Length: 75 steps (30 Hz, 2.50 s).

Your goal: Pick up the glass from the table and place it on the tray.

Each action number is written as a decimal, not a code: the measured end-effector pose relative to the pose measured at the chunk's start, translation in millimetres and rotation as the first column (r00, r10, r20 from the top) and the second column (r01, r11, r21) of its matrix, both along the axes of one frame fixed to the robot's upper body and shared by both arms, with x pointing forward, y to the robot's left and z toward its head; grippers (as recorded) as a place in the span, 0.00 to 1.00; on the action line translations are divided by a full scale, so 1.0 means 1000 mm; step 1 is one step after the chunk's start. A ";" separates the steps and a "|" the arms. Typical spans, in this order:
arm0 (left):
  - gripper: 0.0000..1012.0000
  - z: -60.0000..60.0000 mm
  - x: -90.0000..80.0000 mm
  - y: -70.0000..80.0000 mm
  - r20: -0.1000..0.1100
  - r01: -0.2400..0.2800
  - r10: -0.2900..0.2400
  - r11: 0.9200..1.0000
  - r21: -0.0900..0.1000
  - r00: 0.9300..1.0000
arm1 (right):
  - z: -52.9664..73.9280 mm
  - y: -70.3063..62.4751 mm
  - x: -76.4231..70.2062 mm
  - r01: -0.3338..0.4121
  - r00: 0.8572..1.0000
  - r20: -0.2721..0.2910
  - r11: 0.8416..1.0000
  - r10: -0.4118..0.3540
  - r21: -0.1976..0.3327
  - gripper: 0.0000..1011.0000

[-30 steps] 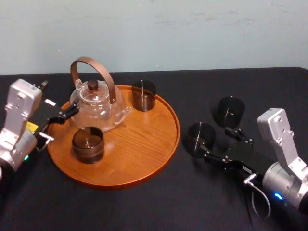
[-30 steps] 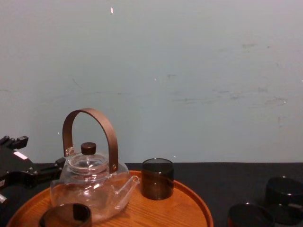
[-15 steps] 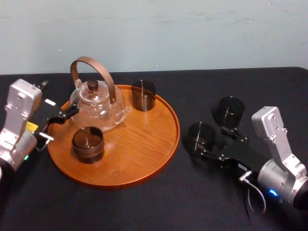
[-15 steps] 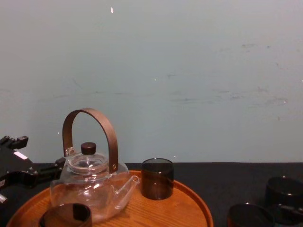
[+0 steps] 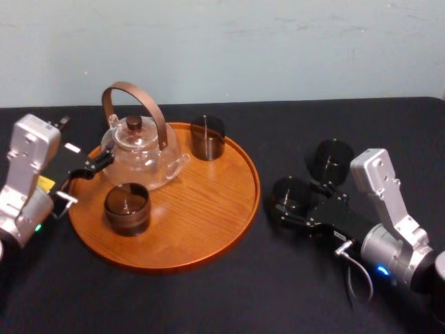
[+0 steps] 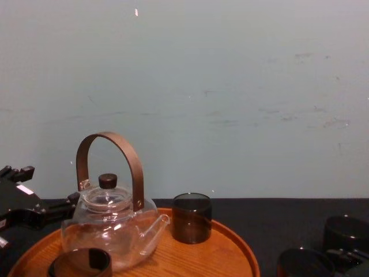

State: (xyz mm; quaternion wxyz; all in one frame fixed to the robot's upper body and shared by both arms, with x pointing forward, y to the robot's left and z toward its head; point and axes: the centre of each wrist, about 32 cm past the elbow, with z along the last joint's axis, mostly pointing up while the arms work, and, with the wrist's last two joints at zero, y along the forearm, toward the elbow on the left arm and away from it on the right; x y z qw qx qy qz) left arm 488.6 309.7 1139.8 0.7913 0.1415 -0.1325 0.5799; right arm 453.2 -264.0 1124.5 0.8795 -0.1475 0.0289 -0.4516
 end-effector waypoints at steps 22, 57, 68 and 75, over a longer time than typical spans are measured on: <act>0.99 0.000 0.000 0.000 0.000 0.000 0.000 1.000 0.000 1.000 | -0.009 0.004 0.016 -0.034 0.999 -0.015 0.999 0.034 0.014 0.99; 0.99 0.000 0.000 0.000 0.000 0.000 0.000 1.000 0.000 1.000 | -0.010 0.005 0.017 -0.051 0.999 -0.012 0.998 0.051 0.021 0.89; 0.99 0.000 0.000 0.000 0.000 0.000 0.000 1.000 0.000 1.000 | 0.003 0.011 0.008 -0.080 0.997 0.018 0.995 0.079 0.057 0.89; 0.99 0.000 0.000 0.000 0.000 0.000 0.000 1.000 0.000 1.000 | 0.013 0.022 0.003 -0.122 0.992 0.043 0.990 0.119 0.075 0.89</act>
